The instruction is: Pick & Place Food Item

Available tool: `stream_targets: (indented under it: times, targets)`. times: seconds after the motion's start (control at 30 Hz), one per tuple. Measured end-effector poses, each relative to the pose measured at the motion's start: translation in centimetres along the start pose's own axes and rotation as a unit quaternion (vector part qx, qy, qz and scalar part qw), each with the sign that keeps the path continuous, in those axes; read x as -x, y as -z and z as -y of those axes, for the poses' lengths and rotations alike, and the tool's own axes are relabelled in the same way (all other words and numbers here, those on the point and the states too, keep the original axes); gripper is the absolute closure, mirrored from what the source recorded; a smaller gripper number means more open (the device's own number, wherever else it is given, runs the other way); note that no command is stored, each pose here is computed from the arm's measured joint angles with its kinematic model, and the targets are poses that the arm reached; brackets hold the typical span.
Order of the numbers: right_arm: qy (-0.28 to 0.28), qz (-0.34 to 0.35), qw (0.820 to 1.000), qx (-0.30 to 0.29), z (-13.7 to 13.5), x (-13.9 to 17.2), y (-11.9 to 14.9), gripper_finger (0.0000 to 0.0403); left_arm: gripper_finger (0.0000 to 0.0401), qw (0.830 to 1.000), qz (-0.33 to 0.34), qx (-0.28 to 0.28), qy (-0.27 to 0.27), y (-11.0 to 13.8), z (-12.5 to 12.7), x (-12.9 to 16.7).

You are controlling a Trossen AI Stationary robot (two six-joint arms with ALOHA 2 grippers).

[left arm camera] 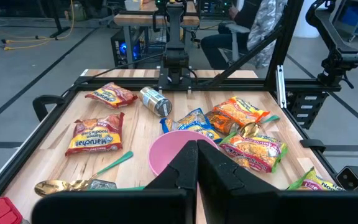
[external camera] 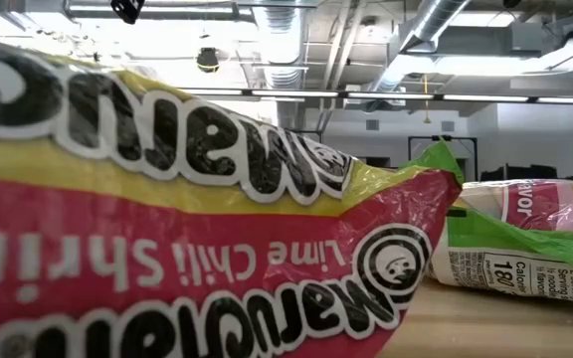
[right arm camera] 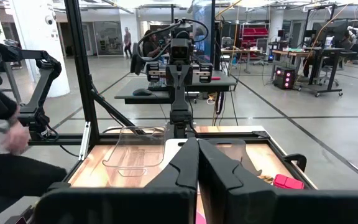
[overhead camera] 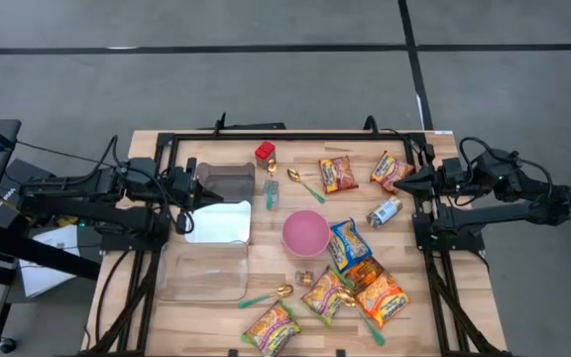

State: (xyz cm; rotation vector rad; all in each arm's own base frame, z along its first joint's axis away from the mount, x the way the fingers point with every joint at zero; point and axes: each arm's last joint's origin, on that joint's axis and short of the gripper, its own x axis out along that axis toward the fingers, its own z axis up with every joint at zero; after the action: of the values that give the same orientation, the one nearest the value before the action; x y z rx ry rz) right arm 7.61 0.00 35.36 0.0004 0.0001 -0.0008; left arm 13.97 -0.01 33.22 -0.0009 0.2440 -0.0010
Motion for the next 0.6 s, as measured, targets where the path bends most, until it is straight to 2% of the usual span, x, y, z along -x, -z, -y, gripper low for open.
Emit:
stream_targets:
  times: [0.5, 0.6]
  targets:
    - [0.0, 0.001, 1.0, 0.002, 0.0, 0.0, -0.02, 0.0403, 0.0401, 1.0, 0.0, 0.0, 0.0, 0.0, 0.0, -0.01]
    - [0.024, 0.022, 0.999, 0.011, 0.16, 0.01, -0.43, 0.0403, 0.0401, 1.0, 0.0, 0.0, 0.0, 0.0, 0.0, 0.0]
